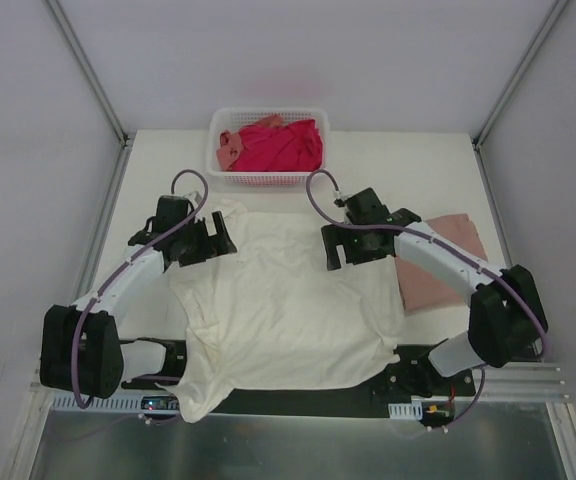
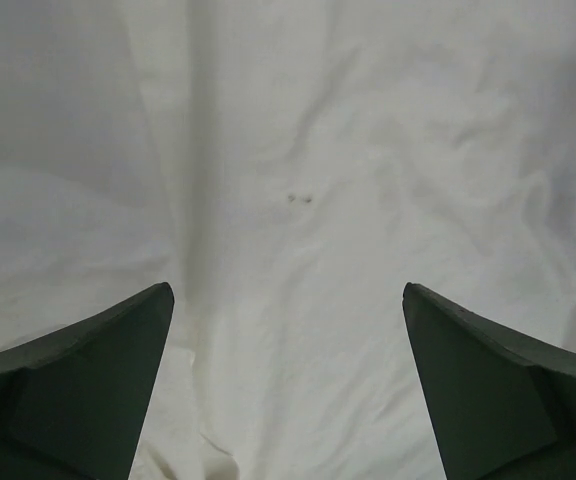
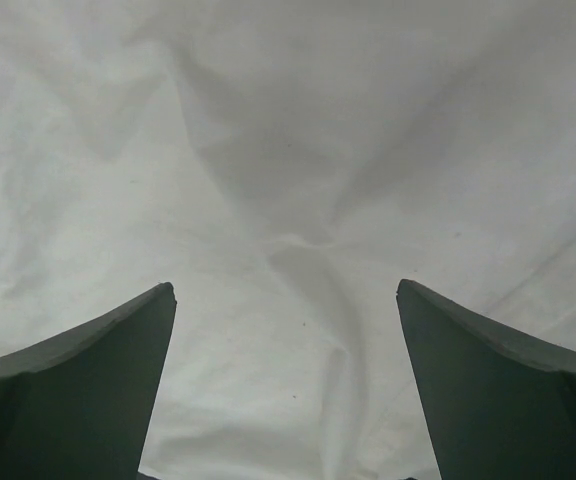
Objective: Fold and stack the t-shirts
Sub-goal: Flatten the tshirt out
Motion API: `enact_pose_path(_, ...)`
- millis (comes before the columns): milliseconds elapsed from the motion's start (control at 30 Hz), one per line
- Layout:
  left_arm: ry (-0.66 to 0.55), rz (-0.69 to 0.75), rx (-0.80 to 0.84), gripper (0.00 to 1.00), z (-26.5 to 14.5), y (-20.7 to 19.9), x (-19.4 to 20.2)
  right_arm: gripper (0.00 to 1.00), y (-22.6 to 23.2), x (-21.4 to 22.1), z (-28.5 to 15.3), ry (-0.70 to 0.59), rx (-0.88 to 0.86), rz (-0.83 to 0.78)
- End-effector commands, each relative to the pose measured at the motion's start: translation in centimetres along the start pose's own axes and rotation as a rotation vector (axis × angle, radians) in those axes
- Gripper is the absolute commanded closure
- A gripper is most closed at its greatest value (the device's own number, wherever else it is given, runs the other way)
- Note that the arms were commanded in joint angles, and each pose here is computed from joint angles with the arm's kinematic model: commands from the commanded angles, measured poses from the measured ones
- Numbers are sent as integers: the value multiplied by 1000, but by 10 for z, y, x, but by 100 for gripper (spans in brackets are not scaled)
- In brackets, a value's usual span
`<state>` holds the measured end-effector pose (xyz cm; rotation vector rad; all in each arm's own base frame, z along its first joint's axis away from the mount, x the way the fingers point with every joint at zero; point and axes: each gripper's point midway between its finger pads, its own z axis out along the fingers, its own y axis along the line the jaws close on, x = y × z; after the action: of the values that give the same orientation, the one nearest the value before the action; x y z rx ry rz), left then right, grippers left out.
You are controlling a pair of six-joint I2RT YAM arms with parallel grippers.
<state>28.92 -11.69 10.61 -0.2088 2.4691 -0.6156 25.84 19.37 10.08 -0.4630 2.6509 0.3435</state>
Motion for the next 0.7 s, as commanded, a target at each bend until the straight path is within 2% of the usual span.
enact_pose_path(0, 80, -111, -158, 1, 10, 35, 31, 3, -1, 20, 33, 100, 28, 110)
enact_pose_path(133, 159, -144, -374, 1, 23, 73, 40, 3, -13, 25, 56, 173, 87, 128)
enact_pose_path(333, 219, -167, -500, 1, 52, 97, 29, 3, -34, 9, 86, 241, 99, 207)
enact_pose_path(400, 214, -188, -510, 1, 59, 104, 15, 3, -45, 7, 98, 273, 103, 235)
enact_pose_path(433, 244, -208, -523, 2, 65, 110, 18, 3, -47, -8, 98, 258, 101, 230)
enact_pose_path(500, 256, -270, -472, 1, 73, 112, 7, 3, -58, -15, 108, 278, 102, 246)
enact_pose_path(533, 249, -276, -461, 1, 75, 112, 0, 3, -64, -31, 107, 256, 98, 257)
enact_pose_path(633, 205, -239, -428, 1, 84, 107, -33, 3, -75, -49, 116, 263, 92, 281)
enact_pose_path(667, 177, -222, -410, 1, 86, 101, -50, 3, -82, -69, 120, 230, 89, 290)
